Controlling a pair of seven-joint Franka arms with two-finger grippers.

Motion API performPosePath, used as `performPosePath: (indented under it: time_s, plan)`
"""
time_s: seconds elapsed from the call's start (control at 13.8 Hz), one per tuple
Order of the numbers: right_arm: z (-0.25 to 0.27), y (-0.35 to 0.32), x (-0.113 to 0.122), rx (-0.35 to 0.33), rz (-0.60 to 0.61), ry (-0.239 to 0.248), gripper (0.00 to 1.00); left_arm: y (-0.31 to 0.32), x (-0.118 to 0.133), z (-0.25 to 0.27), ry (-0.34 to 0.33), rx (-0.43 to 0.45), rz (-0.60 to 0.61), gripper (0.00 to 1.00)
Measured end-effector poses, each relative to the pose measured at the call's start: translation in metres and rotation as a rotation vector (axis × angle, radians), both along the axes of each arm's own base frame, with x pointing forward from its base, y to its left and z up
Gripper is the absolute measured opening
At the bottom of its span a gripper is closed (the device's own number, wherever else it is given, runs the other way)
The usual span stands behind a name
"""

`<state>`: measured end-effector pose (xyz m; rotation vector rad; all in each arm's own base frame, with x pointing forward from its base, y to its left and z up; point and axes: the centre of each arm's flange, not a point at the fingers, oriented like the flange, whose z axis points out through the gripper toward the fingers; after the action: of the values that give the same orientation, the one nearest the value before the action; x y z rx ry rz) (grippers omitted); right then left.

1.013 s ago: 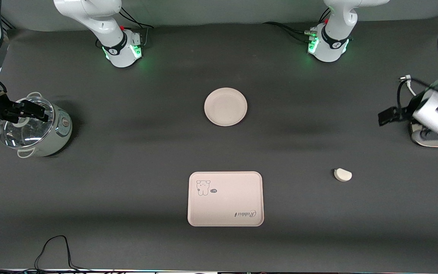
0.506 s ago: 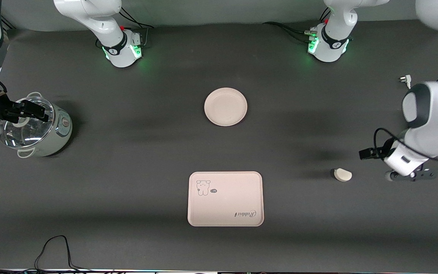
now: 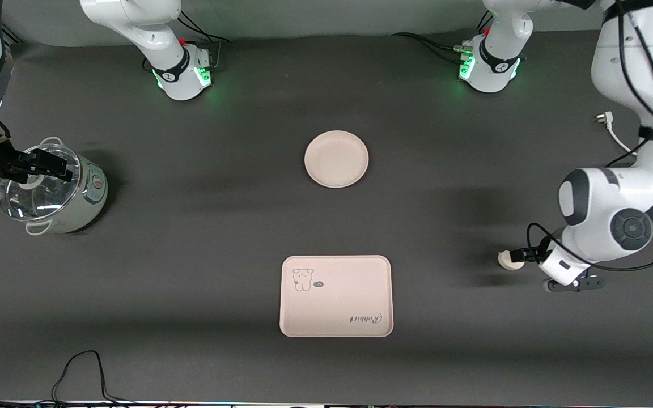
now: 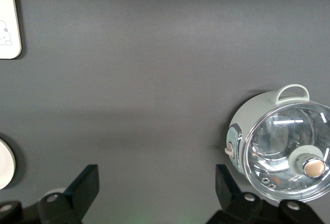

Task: Place bun in plate and plate on tray
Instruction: 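Lower the left gripper over the white bun and grasp it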

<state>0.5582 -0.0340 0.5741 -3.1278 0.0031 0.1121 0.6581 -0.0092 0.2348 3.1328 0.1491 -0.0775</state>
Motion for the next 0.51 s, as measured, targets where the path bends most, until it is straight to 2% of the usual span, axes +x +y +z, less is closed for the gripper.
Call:
performPosePath:
  time_s: [0.51]
  plan:
    - [0.001, -0.004, 0.0, 0.0, -0.007, -0.003, 1.0, -0.016, -0.003, -0.053, 0.011, -0.007, 0.044, 0.96]
